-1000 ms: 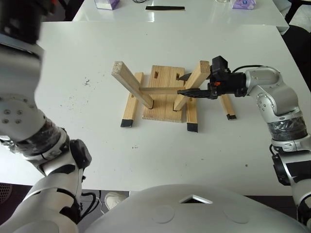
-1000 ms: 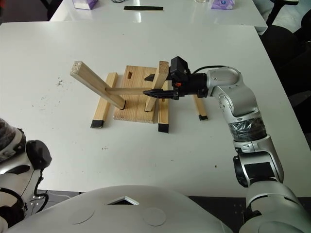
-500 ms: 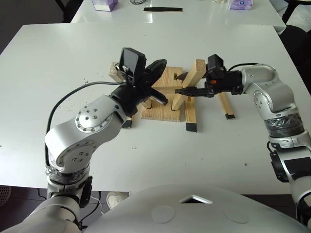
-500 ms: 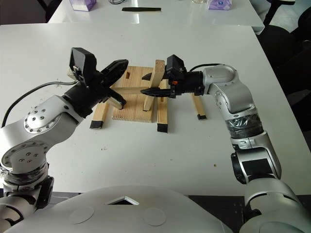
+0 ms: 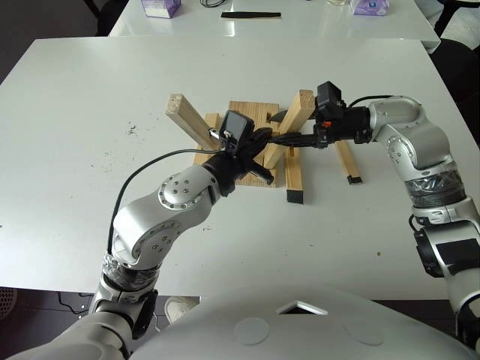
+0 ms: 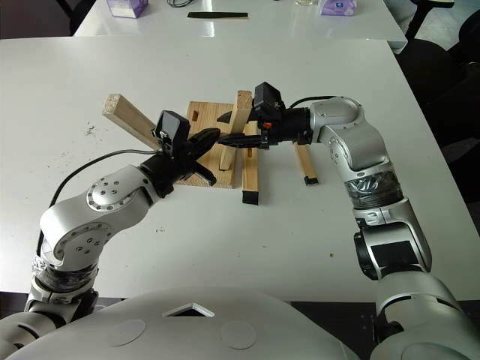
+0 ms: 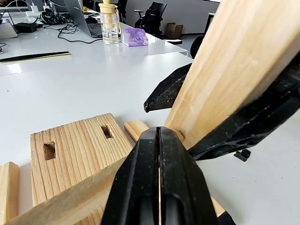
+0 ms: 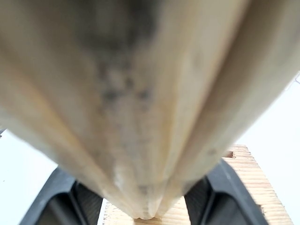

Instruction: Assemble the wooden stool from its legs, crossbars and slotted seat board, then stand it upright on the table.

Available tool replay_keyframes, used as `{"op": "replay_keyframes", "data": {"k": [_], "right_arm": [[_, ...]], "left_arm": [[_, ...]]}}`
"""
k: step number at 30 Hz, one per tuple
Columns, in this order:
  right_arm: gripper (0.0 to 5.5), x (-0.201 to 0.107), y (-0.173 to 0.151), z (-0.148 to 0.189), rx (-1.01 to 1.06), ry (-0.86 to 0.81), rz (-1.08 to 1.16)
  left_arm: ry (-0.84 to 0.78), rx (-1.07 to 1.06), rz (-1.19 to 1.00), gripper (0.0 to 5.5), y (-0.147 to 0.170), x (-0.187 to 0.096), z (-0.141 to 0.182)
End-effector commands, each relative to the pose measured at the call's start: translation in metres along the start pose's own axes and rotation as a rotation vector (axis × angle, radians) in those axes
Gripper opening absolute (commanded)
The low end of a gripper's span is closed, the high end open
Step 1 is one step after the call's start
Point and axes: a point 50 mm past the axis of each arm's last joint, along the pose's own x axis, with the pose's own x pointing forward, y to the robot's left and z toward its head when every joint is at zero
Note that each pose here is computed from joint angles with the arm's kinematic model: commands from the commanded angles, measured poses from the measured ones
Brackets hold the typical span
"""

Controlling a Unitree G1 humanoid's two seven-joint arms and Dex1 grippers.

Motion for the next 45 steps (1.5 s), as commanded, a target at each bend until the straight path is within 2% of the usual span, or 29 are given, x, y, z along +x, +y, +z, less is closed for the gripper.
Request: {"op": "replay_keyframes", "data": {"k": [1, 4, 6, 16, 18, 21, 25, 26, 29, 33, 35, 41, 45], "right_arm": [[2.01, -0.001, 0.003, -0.020, 0.054, 0.124, -0.005], [2.01, -0.001, 0.002, -0.020, 0.055, 0.125, -0.006], [2.01, -0.001, 0.002, -0.021, 0.056, 0.129, -0.006], [2.01, 0.001, -0.004, -0.016, 0.042, 0.126, -0.005], [2.01, 0.001, -0.005, -0.014, 0.038, 0.123, -0.006], [2.01, 0.000, -0.006, -0.013, 0.034, 0.121, -0.011], [2.01, 0.003, -0.006, -0.010, 0.027, 0.107, -0.009], [2.01, 0.003, -0.006, -0.009, 0.025, 0.105, -0.007], [2.01, -0.001, -0.007, -0.011, 0.031, 0.117, -0.014], [2.01, -0.003, -0.008, -0.014, 0.037, 0.131, -0.016], [2.01, -0.001, -0.008, -0.014, 0.037, 0.132, -0.010], [2.01, 0.000, -0.010, -0.012, 0.028, 0.139, 0.007], [2.01, 0.000, -0.013, -0.008, 0.018, 0.138, 0.015]], "left_arm": [[0.098, -0.028, 0.093, 0.00, 0.017, 0.001, -0.017], [-0.148, -0.037, 0.102, 0.00, 0.017, 0.000, 0.019], [-0.234, -0.049, 0.102, 0.00, 0.017, -0.002, 0.033], [0.173, -0.133, 0.079, 0.00, 0.010, -0.001, -0.033], [0.191, -0.120, 0.099, 0.00, 0.013, -0.001, -0.036], [0.137, -0.128, 0.083, 0.00, 0.014, 0.001, -0.026], [0.175, -0.086, 0.104, 0.00, 0.015, 0.003, -0.034], [0.121, -0.082, 0.114, 0.00, 0.016, 0.004, -0.027], [-0.182, -0.065, 0.132, 0.00, 0.023, 0.002, 0.026], [-0.278, -0.017, 0.114, 0.00, 0.018, -0.001, 0.055], [-0.230, -0.045, 0.095, 0.00, 0.012, 0.001, 0.049], [0.164, -0.131, 0.092, 0.00, 0.003, 0.006, -0.027], [0.249, -0.118, 0.148, 0.00, 0.010, 0.006, -0.050]]}}
